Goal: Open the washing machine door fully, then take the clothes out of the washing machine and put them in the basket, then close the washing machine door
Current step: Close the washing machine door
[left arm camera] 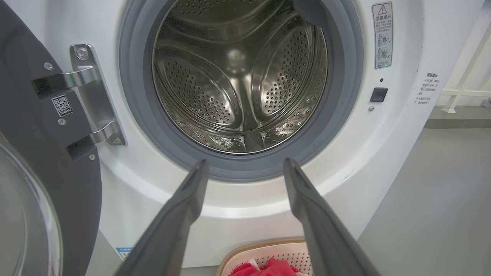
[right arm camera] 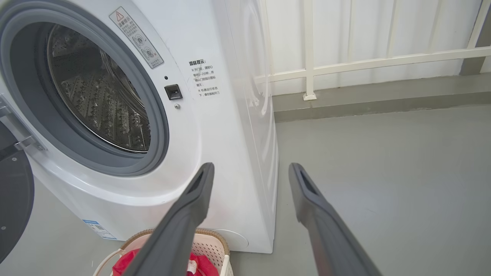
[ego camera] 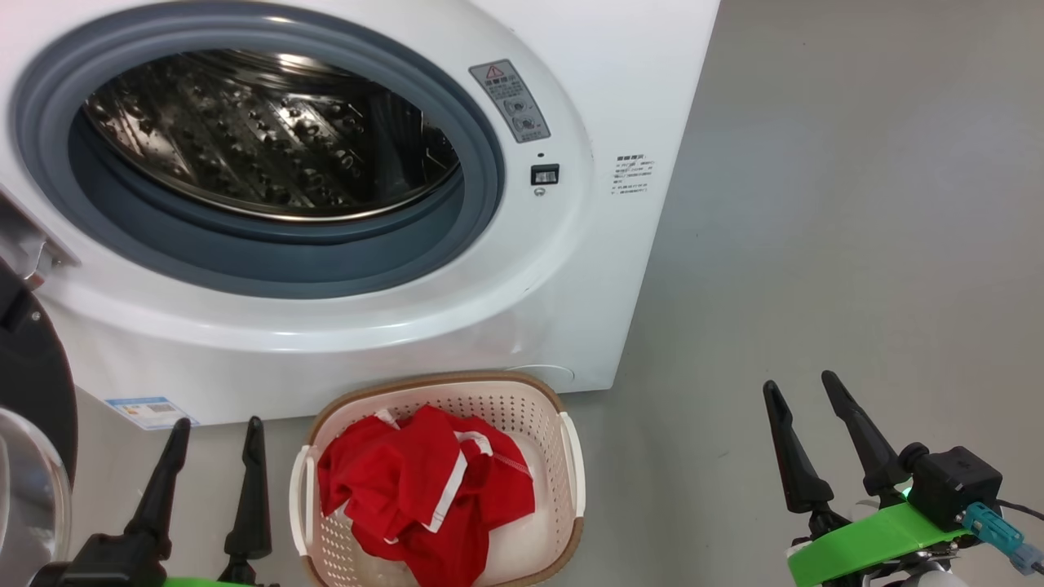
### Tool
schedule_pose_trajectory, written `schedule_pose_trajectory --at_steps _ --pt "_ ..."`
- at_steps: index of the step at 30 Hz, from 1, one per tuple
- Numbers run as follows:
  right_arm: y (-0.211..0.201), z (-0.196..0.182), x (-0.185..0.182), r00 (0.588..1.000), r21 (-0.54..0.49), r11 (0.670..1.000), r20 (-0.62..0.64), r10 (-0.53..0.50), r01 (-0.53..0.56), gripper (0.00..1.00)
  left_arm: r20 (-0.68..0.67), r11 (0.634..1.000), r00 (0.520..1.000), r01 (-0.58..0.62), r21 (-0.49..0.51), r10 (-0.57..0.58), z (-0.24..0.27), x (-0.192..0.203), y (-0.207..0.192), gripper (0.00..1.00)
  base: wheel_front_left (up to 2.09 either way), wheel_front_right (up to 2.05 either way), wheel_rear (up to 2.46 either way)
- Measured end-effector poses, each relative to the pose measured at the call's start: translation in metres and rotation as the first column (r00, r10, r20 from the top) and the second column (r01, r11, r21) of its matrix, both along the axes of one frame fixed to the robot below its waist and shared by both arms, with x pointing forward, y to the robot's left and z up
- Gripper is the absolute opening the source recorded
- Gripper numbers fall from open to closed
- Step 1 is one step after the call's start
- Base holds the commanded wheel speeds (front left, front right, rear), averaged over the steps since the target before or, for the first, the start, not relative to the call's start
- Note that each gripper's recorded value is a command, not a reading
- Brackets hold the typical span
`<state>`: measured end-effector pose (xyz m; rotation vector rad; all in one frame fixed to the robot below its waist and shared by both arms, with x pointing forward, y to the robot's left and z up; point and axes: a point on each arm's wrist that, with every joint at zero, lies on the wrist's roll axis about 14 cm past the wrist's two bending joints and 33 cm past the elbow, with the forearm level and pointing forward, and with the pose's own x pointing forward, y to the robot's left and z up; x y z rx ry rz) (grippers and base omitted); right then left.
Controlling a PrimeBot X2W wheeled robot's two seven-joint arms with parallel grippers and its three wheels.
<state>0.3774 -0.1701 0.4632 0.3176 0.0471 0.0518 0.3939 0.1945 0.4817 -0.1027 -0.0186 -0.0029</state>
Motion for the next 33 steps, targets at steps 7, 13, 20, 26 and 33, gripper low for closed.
schedule_pose_trajectory --at_steps 7,13,20,26,33 --pt "0.0015 0.0013 0.0006 1.0 0.002 1.0 0.004 0.003 -0.004 1.0 0.003 1.0 1.0 -0.001 0.0 0.001 0.0013 -0.001 0.0004 1.0 -0.97 0.97 0.0" --pt "0.0025 0.0019 0.0006 1.0 0.003 1.0 0.006 0.006 -0.006 1.0 0.007 1.0 1.0 -0.003 0.001 0.003 0.0027 -0.0017 0.0009 1.0 -1.56 1.56 0.0" --pt "0.0033 -0.0004 -0.0018 1.0 0.003 1.0 -0.002 0.009 -0.009 1.0 0.009 1.0 1.0 -0.004 -0.008 0.004 0.0032 -0.003 0.0011 1.0 -1.37 1.37 0.0" --pt "0.0038 -0.0037 -0.0048 1.0 0.003 1.0 -0.013 0.01 -0.01 1.0 0.006 1.0 1.0 0.0 -0.009 0.0 0.0022 -0.0034 -0.0004 1.0 -0.57 0.57 0.0" --pt "0.0049 -0.006 -0.0038 1.0 0.004 1.0 -0.019 0.013 -0.013 1.0 -0.003 1.0 1.0 -0.001 -0.01 0.001 -0.0006 -0.0035 -0.0001 1.0 -0.01 0.01 0.0"
